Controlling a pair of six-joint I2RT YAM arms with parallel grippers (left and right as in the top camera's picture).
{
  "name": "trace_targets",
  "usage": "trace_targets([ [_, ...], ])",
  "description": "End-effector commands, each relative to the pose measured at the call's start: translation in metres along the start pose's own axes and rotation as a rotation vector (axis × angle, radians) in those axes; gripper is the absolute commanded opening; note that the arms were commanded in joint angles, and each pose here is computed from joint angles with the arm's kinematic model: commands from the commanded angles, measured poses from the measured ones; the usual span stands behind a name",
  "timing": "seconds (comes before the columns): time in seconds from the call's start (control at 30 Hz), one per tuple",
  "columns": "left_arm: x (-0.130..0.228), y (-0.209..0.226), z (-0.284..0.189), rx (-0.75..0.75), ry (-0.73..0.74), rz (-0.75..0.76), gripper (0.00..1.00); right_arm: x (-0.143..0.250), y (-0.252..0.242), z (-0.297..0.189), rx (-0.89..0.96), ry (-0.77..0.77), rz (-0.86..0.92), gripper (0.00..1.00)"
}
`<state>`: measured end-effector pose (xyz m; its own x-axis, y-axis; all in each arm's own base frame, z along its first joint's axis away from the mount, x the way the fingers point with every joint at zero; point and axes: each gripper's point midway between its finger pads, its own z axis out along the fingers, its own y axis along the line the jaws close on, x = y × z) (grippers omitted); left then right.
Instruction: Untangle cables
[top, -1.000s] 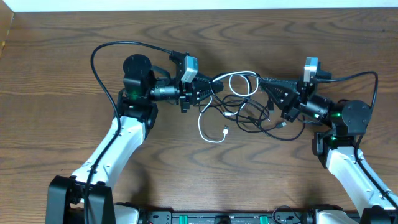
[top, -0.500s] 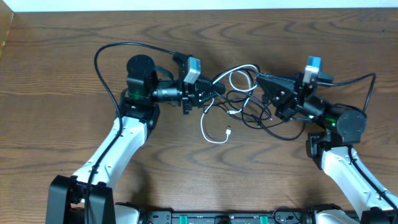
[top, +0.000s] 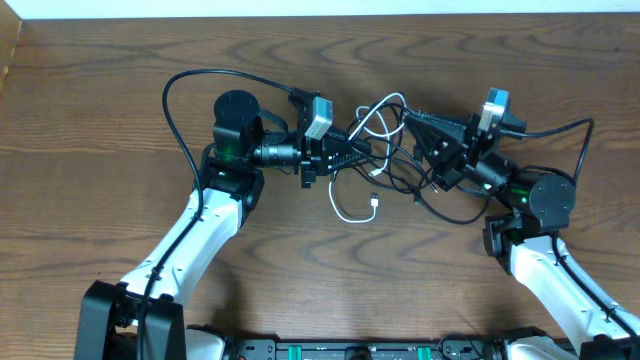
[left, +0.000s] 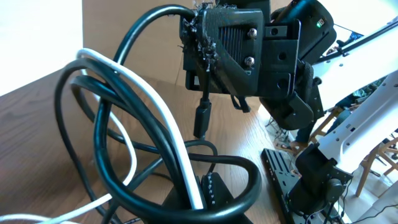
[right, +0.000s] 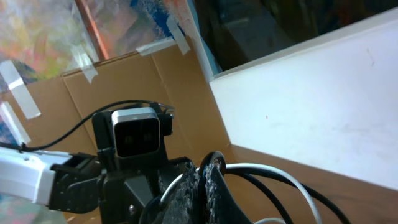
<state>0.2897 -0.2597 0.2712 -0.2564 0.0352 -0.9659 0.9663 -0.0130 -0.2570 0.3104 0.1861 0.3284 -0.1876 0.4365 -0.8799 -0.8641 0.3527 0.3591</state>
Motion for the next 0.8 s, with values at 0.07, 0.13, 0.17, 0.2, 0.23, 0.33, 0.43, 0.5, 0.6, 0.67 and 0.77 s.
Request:
trace_targets([
  [0.07,-0.005,-0.011,0.009,0.031,0.002,0.012,0.08,0.002,0.011,0.009,-0.026,-0.008,-0.203,0.01],
  [0.13,-0.004,-0.011,0.01,0.035,0.003,0.012,0.08,0.004,0.014,0.011,-0.035,-0.007,-0.274,0.01],
  [0.17,-0.004,-0.011,0.01,0.035,0.004,0.012,0.07,0.005,0.015,0.011,-0.038,-0.007,-0.314,0.01],
  [0.2,-0.004,-0.011,0.01,0.035,0.003,0.012,0.07,0.005,0.015,0.011,-0.037,-0.008,-0.353,0.01],
  [0.23,-0.004,-0.011,0.01,0.035,0.003,0.012,0.07,0.005,0.015,0.011,-0.038,-0.009,-0.383,0.01],
  [0.33,-0.004,-0.011,0.01,0.035,0.004,0.011,0.08,0.004,0.015,0.011,-0.037,-0.012,-0.476,0.01],
  [0.43,-0.004,-0.014,0.01,0.049,0.006,0.011,0.08,0.004,0.015,0.011,-0.037,-0.013,-0.536,0.01],
  [0.5,-0.003,-0.016,0.01,0.06,0.008,0.01,0.08,0.004,0.015,0.011,-0.037,-0.013,-0.563,0.01],
  [0.6,-0.003,-0.016,0.01,0.061,0.009,0.006,0.07,0.004,0.015,0.011,-0.037,-0.014,-0.588,0.01],
  [0.67,-0.003,-0.016,0.01,0.063,0.01,0.004,0.07,0.003,0.016,0.011,-0.039,-0.019,-0.594,0.01],
  [0.77,-0.002,-0.019,0.013,0.072,0.013,0.004,0.07,0.001,0.017,0.011,-0.043,-0.028,-0.607,0.01],
])
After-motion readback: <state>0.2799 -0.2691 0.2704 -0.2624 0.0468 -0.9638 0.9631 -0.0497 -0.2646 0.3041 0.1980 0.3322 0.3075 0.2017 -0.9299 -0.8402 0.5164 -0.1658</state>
